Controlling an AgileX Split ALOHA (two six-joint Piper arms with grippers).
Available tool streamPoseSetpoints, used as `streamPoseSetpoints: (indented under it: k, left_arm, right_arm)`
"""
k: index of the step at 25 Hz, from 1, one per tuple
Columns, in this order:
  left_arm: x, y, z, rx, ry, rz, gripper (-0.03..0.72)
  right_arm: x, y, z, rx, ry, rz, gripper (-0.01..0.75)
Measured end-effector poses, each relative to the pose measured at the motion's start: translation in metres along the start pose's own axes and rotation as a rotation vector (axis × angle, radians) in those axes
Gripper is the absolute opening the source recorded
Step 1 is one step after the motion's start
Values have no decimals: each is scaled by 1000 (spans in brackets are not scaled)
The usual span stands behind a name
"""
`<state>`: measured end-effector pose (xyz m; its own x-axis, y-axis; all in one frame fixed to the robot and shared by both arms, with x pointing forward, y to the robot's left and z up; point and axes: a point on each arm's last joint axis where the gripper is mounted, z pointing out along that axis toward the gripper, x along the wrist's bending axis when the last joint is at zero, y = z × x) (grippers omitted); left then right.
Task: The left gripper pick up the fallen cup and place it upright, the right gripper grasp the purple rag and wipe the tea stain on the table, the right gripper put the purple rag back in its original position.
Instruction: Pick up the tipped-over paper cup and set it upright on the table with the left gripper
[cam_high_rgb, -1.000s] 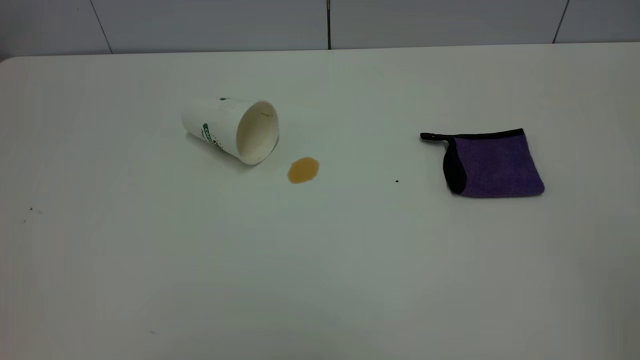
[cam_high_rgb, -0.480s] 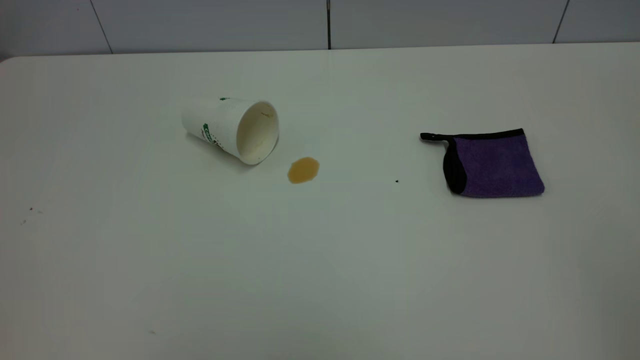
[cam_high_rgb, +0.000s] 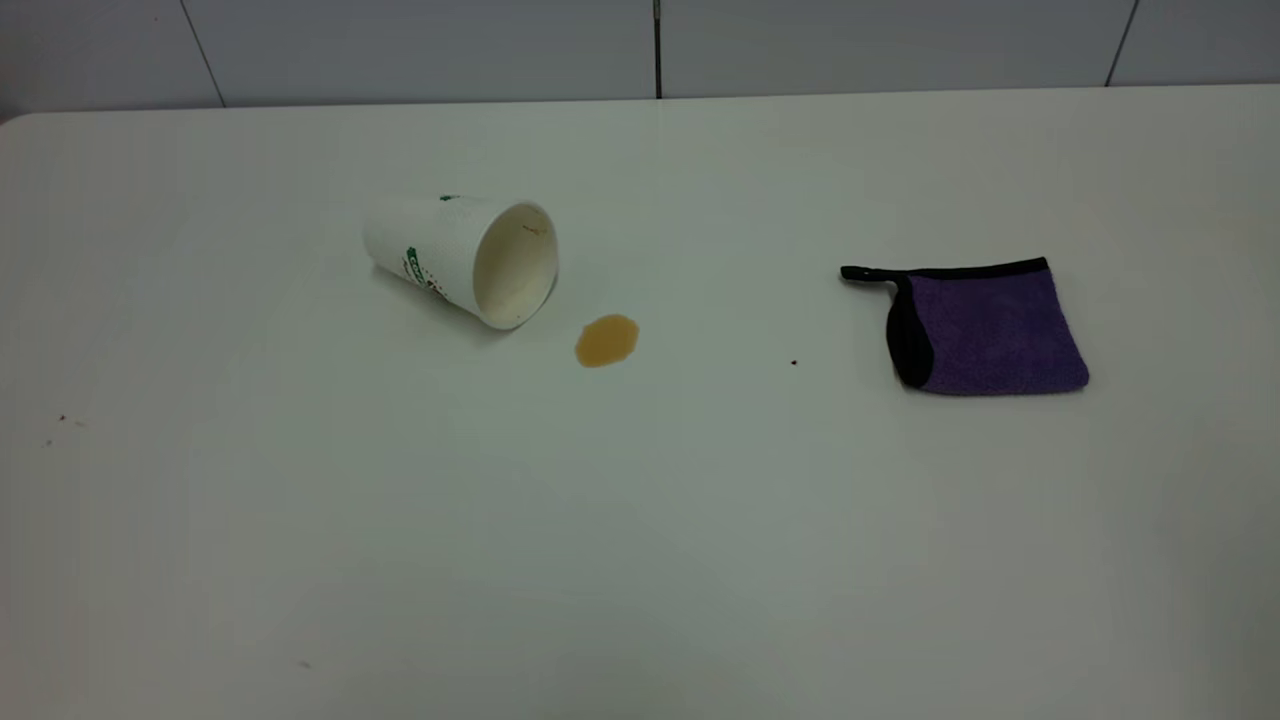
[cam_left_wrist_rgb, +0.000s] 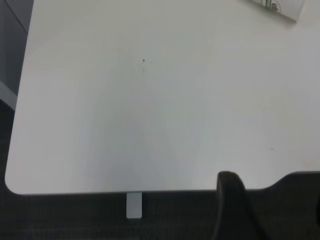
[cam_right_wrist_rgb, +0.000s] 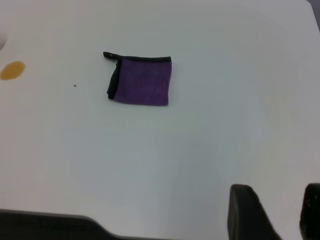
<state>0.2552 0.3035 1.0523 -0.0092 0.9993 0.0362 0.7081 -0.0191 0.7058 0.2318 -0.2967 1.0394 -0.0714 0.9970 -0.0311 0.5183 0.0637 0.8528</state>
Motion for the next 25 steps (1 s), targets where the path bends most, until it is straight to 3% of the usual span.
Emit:
streamPoseSetpoints:
  k: [14, 19, 25]
  left_arm:
    - [-9, 115, 128, 180, -50, 42, 433]
    - [-40, 147, 176, 207, -106, 181, 433]
    - [-96, 176, 231, 243, -183, 320, 433]
  right_arm:
    - [0, 0, 0, 0, 0, 0, 299]
    - [0, 0, 0, 0, 0, 0, 299]
    - [0, 0, 0, 0, 0, 0, 299]
